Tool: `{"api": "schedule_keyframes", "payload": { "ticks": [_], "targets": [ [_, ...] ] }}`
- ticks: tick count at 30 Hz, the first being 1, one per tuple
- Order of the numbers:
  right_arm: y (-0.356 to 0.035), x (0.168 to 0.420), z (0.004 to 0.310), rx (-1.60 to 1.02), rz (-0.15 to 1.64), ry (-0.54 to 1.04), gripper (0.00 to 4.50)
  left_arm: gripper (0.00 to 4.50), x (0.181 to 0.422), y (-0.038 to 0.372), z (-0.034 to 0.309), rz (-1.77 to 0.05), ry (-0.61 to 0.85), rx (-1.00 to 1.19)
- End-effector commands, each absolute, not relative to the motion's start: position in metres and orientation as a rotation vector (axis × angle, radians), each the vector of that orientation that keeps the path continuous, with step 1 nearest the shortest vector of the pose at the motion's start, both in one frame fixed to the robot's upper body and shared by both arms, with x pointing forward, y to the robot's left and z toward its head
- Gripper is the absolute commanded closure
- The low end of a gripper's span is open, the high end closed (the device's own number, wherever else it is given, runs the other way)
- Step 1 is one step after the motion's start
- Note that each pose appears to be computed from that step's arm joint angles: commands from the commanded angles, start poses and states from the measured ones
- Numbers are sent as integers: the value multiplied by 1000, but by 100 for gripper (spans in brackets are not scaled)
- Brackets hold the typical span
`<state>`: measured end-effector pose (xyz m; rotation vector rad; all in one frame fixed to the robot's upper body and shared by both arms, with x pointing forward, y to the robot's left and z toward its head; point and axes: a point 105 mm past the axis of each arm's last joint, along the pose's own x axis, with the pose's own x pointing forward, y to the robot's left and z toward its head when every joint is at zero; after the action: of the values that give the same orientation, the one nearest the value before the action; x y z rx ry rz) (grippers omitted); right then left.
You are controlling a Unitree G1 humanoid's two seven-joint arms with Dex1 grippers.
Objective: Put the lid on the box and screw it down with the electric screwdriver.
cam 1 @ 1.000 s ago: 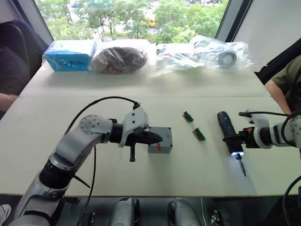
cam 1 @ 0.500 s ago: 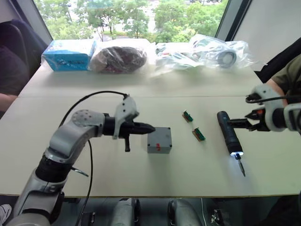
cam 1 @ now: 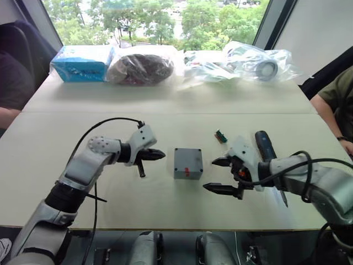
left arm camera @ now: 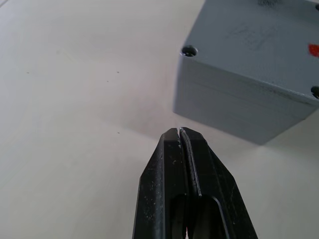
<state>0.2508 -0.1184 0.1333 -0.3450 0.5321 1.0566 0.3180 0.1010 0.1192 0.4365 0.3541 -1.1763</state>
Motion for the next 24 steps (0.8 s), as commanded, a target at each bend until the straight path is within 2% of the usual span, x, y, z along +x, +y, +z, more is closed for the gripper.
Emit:
{"api": "schedule_keyframes", "payload": {
  "ticks": [1, 7, 11, 17, 24],
  "targets": [
    [-111, 258, 132, -366, 1060, 485, 2, 450, 313, 87, 121, -1221, 315, 469],
    [-100, 247, 120, -360, 1131, 533, 2, 450, 315, 70, 117, -1258, 302, 485],
    [-88, 234, 122, -286, 1208, 547, 2, 450, 323, 57, 120, -1268, 269, 505],
    [-85, 224, 122, -277, 1225, 572, 2, 450, 340, 47, 122, -1229, 255, 552],
    [-114, 227, 149, -335, 1145, 543, 2, 450, 345, 83, 117, -1152, 319, 668]
  ]
}}
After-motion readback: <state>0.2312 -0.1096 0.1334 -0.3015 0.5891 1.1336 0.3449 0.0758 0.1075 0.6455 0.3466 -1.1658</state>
